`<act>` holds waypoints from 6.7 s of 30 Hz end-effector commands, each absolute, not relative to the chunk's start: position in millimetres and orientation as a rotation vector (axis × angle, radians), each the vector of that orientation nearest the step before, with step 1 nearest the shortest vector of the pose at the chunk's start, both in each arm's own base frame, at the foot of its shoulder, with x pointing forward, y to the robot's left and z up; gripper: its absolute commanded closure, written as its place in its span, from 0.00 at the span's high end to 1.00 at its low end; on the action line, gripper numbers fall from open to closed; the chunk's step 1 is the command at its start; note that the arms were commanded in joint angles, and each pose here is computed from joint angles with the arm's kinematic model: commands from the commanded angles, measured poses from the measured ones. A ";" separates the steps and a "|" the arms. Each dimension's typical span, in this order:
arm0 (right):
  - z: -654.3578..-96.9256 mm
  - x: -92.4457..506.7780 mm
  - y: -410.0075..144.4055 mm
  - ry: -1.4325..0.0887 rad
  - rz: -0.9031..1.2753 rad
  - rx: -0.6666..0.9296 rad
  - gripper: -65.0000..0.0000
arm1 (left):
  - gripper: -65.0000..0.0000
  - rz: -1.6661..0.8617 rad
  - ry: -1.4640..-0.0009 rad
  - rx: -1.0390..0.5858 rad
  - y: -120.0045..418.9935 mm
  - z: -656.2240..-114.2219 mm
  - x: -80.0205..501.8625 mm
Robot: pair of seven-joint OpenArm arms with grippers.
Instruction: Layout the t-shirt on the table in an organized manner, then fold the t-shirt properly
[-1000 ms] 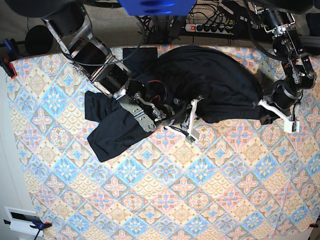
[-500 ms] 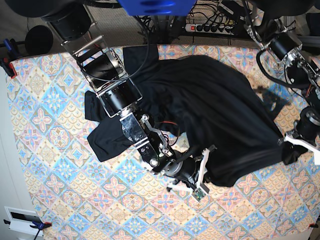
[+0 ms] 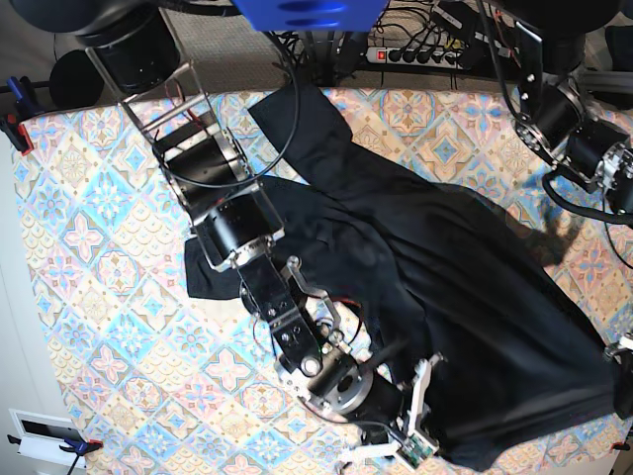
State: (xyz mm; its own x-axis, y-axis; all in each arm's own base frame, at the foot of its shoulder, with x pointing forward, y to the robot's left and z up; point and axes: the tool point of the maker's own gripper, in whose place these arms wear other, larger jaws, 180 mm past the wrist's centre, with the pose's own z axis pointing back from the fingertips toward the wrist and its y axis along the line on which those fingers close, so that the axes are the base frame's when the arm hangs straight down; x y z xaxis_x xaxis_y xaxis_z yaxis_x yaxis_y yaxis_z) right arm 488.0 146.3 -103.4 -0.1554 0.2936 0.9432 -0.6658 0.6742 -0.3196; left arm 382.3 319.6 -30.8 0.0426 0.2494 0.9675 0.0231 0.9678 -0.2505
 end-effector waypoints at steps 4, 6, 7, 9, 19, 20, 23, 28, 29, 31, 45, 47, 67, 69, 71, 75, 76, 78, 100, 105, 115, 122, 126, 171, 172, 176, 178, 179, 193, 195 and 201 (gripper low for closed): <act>-28.2 509.8 126.5 -1.713 0.862 0.132 0.00 | 0.00 0.184 -1.778 -0.097 348.4 59.4 363.7; -12.2 515.3 125.3 -1.757 0.879 0.090 0.00 | 0.00 0.180 -1.836 -0.077 352.7 83.4 356.3; -1.3 517.4 125.0 -1.784 0.889 0.070 0.00 | 0.00 0.180 -1.862 -0.068 354.9 94.5 352.7; 19.4 522.7 123.5 -1.837 0.913 0.013 0.00 | 0.00 0.164 -1.910 -0.040 352.5 117.8 349.7; 100.7 554.4 92.8 -1.931 0.936 -0.290 0.00 | 0.00 0.104 -2.029 0.107 336.4 191.6 355.2; 103.6 560.6 82.7 -1.921 0.899 -0.284 0.00 | 0.00 0.099 -2.028 0.113 334.2 192.8 357.3; 95.9 574.1 64.3 -1.882 0.831 -0.261 0.00 | 0.00 0.091 -1.994 0.118 332.0 183.0 365.1; 85.2 581.6 53.2 -1.807 0.804 -0.293 0.00 | 0.00 0.105 -1.904 0.104 329.2 145.9 385.6; 82.7 585.0 43.6 -1.789 0.794 -0.313 0.00 | 0.00 0.114 -1.896 0.120 331.4 143.6 386.3; 57.0 592.1 29.2 -1.734 0.785 -0.327 0.00 | 0.00 0.117 -1.901 0.144 332.9 142.4 387.3; -61.7 557.3 -23.0 -1.585 0.676 -0.130 0.00 | 0.00 0.033 -1.725 -0.014 285.0 86.8 447.6; -79.7 546.4 -27.2 -1.520 0.657 -0.004 0.00 | 0.00 0.038 -1.707 -0.053 277.4 79.4 455.3; -100.4 502.6 12.3 -1.435 0.543 0.628 0.14 | 0.00 -0.264 -1.480 -0.316 115.1 65.5 508.0; -114.4 502.9 -4.2 -1.432 0.522 0.604 0.14 | 0.00 -0.350 -1.447 -0.339 75.3 59.2 506.3; -112.2 507.3 -24.0 -1.455 0.498 0.573 0.14 | 0.00 -0.416 -1.432 -0.377 40.0 57.0 502.0; -125.9 520.6 -82.8 -1.456 0.324 0.544 0.14 | 0.00 -0.521 -1.370 -0.472 -21.7 49.0 485.8; -129.4 523.4 -97.9 -1.458 0.267 0.545 0.14 | 0.00 -0.548 -1.358 -0.487 -32.2 44.9 481.0; -135.5 527.3 -128.6 -1.465 0.153 0.550 0.14 | 0.00 -0.613 -1.351 -0.495 -49.0 41.1 468.4; -199.6 510.4 -189.7 -1.361 0.003 0.489 0.15 | 0.00 -0.835 -1.384 -0.211 -9.5 -11.2 453.7; -240.4 492.5 -189.3 -1.281 -0.016 0.485 0.15 | 0.00 -0.820 -1.367 -0.177 4.7 -16.6 459.6; -265.2 467.3 -126.4 -1.207 -0.018 0.746 0.18 | 0.00 -0.915 -1.326 -0.152 -17.4 -30.8 452.2; -250.2 446.7 -68.8 -1.151 -0.045 1.081 0.29 | 0.00 -0.890 -1.314 -0.069 -6.9 -38.0 459.1; -223.9 437.9 -56.6 -1.191 -0.037 1.255 0.29 | 0.00 -0.883 -1.307 -0.077 -5.3 -45.3 456.1; -217.2 469.3 10.2 -1.132 0.019 1.318 0.28 | 0.00 -0.895 -1.376 -0.052 -4.3 -20.8 451.5; -216.2 470.2 8.9 -1.136 0.016 1.318 0.28 | 0.00 -0.895 -1.376 -0.052 -4.3 -20.8 451.5; -204.4 475.6 7.8 -1.158 0.029 1.322 0.28 | 0.00 -0.894 -1.375 -0.049 -3.1 -21.1 451.8; -203.1 476.1 7.4 -1.161 0.030 1.322 0.28 | 0.00 -0.894 -1.375 -0.049 -3.1 -21.1 451.8; -203.1 476.1 7.4 -1.161 0.030 1.322 0.28 | 0.00 -0.894 -1.375 -0.049 -3.1 -21.1 451.8; -177.4 480.5 -34.2 -1.223 -0.101 1.454 0.28 | 0.00 -0.894 -1.375 -0.047 -2.6 -21.2 452.0; -173.9 479.4 -39.2 -1.227 -0.092 1.456 0.28 | 0.00 -0.893 -1.375 -0.046 -2.4 -21.2 452.1; -143.8 467.6 -34.9 -1.277 0.026 1.464 0.28 | 0.00 -0.880 -1.377 -0.005 1.8 -20.7 455.5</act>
